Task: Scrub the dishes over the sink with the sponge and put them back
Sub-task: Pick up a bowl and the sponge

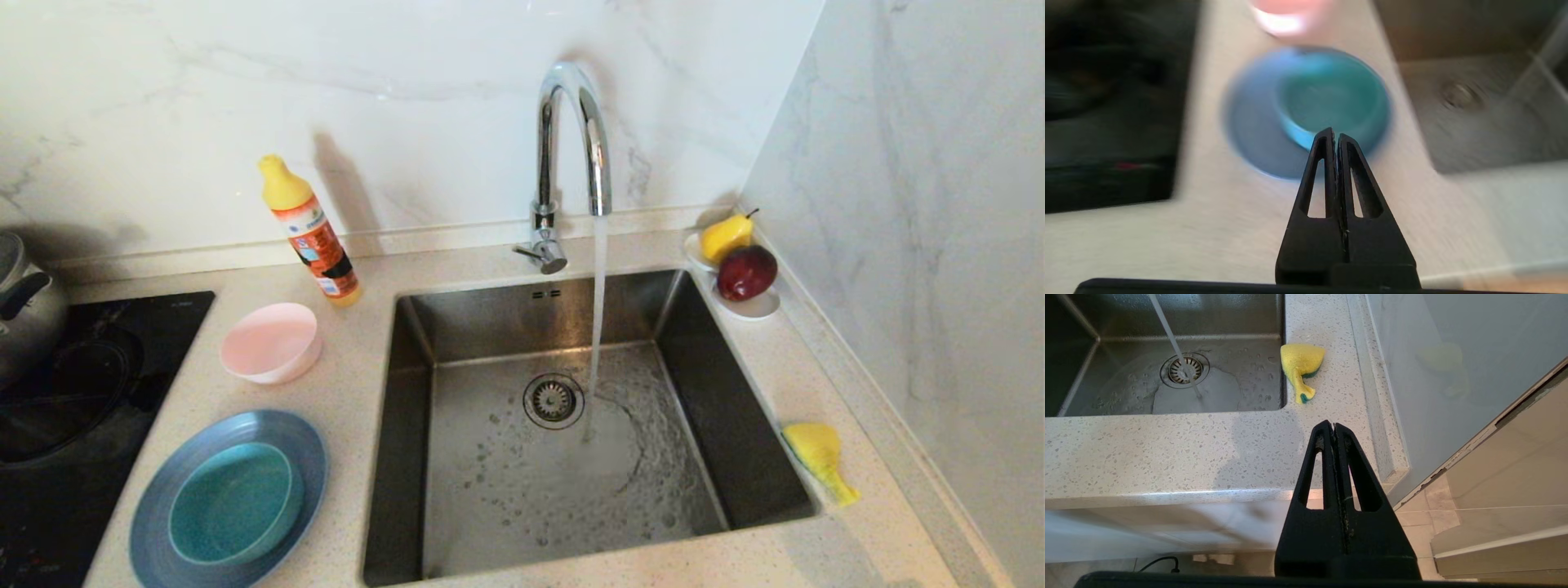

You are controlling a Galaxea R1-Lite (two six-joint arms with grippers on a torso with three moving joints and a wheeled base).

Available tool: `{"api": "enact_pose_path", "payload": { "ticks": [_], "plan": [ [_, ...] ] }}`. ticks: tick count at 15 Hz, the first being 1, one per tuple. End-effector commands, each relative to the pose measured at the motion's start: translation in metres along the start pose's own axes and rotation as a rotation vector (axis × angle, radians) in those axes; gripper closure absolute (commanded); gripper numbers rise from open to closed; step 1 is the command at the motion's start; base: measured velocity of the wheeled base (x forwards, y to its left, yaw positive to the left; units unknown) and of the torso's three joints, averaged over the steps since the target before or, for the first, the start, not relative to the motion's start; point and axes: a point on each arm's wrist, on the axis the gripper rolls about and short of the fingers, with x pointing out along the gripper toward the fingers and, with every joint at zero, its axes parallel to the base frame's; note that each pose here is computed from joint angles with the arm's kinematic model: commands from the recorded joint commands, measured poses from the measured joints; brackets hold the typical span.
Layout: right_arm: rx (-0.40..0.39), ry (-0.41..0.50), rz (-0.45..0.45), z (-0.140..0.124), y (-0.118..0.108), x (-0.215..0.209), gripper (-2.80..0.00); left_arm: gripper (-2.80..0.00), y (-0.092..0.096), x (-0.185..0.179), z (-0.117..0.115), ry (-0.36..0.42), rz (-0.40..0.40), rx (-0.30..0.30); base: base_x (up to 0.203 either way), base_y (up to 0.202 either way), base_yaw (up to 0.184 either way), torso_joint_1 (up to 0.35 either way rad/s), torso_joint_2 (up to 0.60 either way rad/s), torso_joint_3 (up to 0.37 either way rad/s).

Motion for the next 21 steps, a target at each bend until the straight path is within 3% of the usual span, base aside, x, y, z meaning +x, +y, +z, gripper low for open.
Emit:
{"api": "enact_pose_path", "payload": {
  "ticks": [1, 15, 21],
  "plan": [
    [0.000, 0.000, 0.001, -0.0001, 0.0000, 0.0000, 0.00, 0.00, -0.0006, 0.0011, -0.0071, 0.015, -0.013, -0.005, 0.000, 0.000, 0.000, 0.000, 0.00, 0.000],
    [-0.009, 0.002, 0.001, -0.0004, 0.0000, -0.0001, 0.00, 0.00, -0.0007, 0.0011, -0.0072, 0.015, -0.014, -0.006, 0.000, 0.000, 0.000, 0.000, 0.00, 0.000],
    [-0.050, 0.038, 0.012, 0.0053, 0.0002, -0.0048, 0.00, 0.00, -0.0007, 0.0011, -0.0070, 0.014, -0.014, -0.006, 0.000, 0.000, 0.000, 0.000, 0.00, 0.000]
  ]
}}
